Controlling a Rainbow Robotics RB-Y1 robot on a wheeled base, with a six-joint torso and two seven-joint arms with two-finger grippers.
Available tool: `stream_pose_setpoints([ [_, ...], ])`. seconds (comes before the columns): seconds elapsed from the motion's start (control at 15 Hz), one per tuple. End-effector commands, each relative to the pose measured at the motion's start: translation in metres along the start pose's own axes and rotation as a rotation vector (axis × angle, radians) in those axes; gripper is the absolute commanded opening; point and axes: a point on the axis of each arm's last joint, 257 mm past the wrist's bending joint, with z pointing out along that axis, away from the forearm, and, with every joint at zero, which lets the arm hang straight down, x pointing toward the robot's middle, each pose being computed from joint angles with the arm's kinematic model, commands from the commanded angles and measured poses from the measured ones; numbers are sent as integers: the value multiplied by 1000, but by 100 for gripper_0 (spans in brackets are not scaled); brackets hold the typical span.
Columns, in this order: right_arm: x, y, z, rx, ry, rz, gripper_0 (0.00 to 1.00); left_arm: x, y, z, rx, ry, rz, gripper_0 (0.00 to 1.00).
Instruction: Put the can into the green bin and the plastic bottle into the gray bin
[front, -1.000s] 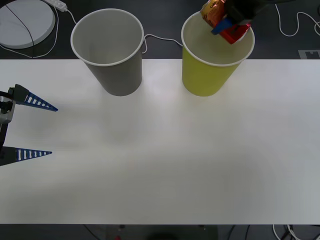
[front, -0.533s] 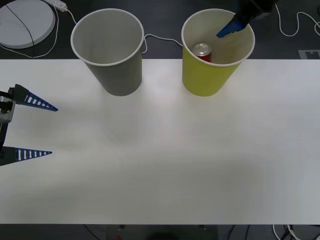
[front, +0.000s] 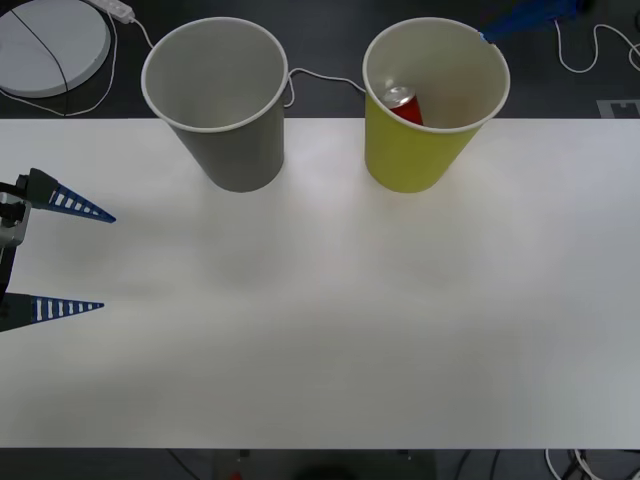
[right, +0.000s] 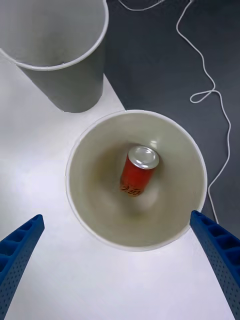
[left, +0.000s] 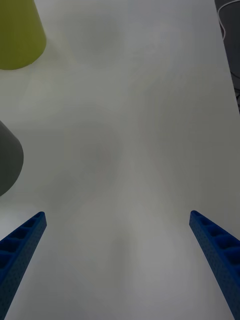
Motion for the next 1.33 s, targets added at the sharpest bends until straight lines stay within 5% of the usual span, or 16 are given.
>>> stream_pose_setpoints([
  [0.07, 22, 16, -21, -9, -39, -23, 100, 0, 0, 0, 0, 0, 0, 100],
  [0.47, 77, 64, -44, -41, -97, -115, 100, 0, 0, 0, 0, 0, 0, 100],
  [0.87, 129, 101, -37, -104, -149, -254, 100, 0, 0, 0, 0, 0, 0, 100],
  [1.33, 183, 138, -10, -174, -201, -344, 100, 0, 0, 0, 0, 0, 0, 100],
])
